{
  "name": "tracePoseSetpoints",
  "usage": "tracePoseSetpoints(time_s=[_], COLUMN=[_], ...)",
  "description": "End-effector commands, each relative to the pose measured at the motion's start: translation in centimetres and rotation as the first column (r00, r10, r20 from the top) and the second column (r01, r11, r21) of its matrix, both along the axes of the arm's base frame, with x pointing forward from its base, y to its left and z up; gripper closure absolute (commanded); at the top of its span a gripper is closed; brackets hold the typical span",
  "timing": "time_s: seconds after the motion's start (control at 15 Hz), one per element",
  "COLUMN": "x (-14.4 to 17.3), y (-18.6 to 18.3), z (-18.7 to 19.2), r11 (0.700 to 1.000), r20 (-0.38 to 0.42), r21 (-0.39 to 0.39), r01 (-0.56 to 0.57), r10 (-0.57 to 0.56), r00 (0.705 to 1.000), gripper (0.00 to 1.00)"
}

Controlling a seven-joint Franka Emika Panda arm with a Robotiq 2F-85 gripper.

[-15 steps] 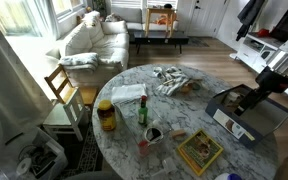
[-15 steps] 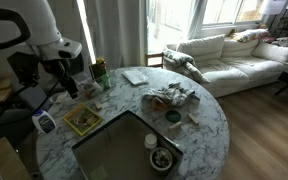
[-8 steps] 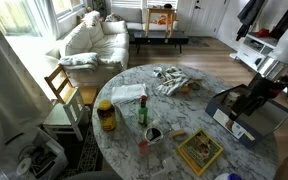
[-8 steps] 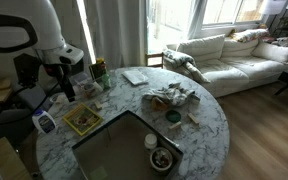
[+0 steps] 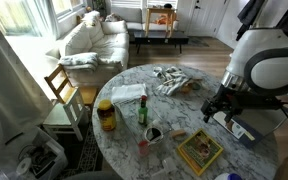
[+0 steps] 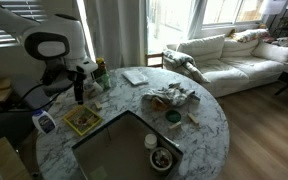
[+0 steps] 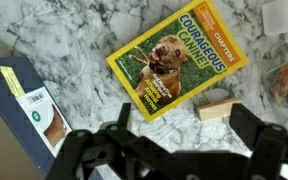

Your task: Pick up the yellow book and place it in the clear storage container

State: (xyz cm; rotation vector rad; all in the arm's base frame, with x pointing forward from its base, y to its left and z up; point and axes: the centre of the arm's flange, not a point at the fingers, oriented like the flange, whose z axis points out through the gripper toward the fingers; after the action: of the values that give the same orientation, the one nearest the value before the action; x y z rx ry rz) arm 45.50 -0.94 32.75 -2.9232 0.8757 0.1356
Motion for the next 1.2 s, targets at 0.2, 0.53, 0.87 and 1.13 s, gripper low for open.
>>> tracePoseSetpoints(time_s=[0.2, 0.53, 0.87, 1.13], x=[0.8, 1.6, 3.3, 4.3], y=[-0.4, -1.0, -4.1, -6.5], z=[-0.5, -1.4, -5.6, -9.6], r11=[1.000, 0.996, 0.936, 0.881], r20=[-0.010, -0.009, -0.128, -0.242], r21=[0.001, -0.009, 0.050, 0.117], r01=[0.019, 0.093, 0.348, 0.458], r10=[-0.019, -0.093, -0.339, -0.422], r00=[1.000, 0.996, 0.932, 0.874], gripper=[0.00, 0.00, 0.00, 0.00])
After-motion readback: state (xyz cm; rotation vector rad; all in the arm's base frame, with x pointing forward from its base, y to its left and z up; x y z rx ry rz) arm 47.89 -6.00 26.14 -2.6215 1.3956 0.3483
